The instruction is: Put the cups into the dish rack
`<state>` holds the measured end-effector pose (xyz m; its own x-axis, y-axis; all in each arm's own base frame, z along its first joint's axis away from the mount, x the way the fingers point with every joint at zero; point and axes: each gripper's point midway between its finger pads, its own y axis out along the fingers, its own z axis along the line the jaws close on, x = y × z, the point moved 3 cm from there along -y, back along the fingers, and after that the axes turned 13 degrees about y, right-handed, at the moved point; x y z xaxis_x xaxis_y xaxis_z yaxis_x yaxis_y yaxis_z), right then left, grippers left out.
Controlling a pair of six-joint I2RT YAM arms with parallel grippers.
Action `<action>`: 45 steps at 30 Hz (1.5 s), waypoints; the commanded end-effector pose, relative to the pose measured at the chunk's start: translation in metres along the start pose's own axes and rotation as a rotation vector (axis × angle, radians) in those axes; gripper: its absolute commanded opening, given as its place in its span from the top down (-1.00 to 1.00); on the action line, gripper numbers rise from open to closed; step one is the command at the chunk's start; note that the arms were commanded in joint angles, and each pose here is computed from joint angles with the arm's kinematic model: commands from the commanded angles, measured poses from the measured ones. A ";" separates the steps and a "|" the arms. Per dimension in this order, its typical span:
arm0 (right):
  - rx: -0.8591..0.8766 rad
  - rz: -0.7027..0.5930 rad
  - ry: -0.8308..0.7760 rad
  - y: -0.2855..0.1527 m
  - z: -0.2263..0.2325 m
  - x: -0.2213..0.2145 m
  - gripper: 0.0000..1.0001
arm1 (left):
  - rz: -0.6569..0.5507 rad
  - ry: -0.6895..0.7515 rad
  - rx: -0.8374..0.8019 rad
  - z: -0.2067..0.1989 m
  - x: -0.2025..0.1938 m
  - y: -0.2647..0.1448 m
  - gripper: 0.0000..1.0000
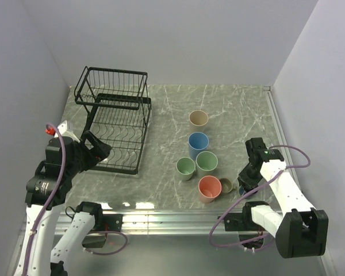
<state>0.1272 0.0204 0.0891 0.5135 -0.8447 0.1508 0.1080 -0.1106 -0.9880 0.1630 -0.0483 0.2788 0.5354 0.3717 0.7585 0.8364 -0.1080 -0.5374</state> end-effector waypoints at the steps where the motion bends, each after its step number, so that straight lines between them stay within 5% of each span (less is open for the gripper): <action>1: 0.007 -0.050 0.021 0.006 0.004 0.007 0.49 | -0.004 0.018 -0.027 -0.005 0.002 0.002 -0.81; 4: 0.004 -0.054 0.021 0.005 0.007 0.009 0.99 | -0.003 0.028 -0.031 -0.005 0.002 0.000 -0.82; 8: 0.009 -0.168 -0.002 -0.020 0.015 0.023 1.00 | -0.005 0.053 -0.042 -0.009 0.006 -0.003 -0.83; 12: 0.101 -0.310 -0.004 -0.084 0.039 0.048 1.00 | -0.006 0.098 -0.107 -0.025 0.020 -0.012 -0.99; 17: 0.243 -0.365 -0.090 -0.157 0.073 0.061 1.00 | -0.045 0.108 -0.141 -0.045 0.050 -0.022 -0.95; 21: 0.548 -0.265 -0.245 -0.237 0.126 0.043 1.00 | -0.153 0.148 -0.384 -0.097 0.095 -0.048 -0.99; 25: 1.104 0.027 -0.386 -0.328 0.178 -0.011 1.00 | -0.161 0.157 -0.671 -0.146 0.113 -0.060 -0.99; 27: 1.273 0.204 -0.340 -0.351 0.180 -0.032 1.00 | -0.058 0.109 -0.848 -0.166 0.102 -0.061 -0.99; 28: 1.451 0.220 -0.347 -0.380 0.189 -0.034 1.00 | -0.104 0.115 -0.960 -0.179 0.110 -0.069 -0.98; 30: 1.528 0.432 -0.303 -0.385 0.183 -0.051 1.00 | -0.035 0.023 -1.074 -0.185 0.097 -0.068 -0.99; 31: 1.650 0.441 -0.337 -0.405 0.181 -0.053 1.00 | -0.108 0.035 -1.152 -0.191 0.105 -0.077 -0.99; 36: 1.722 0.589 -0.405 -0.422 0.174 -0.077 1.00 | -0.021 -0.073 -1.170 -0.188 0.089 -0.056 -0.99; 45: 1.754 0.721 -0.458 -0.423 0.180 -0.110 1.00 | -0.094 -0.137 -1.283 -0.192 0.094 -0.063 -0.99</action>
<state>0.1901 0.2510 0.4746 0.9451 -0.3260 0.0217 0.3216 0.9399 0.1146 0.2029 -0.1845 0.4241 0.5890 0.4700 0.6574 0.5026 -0.8501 0.1575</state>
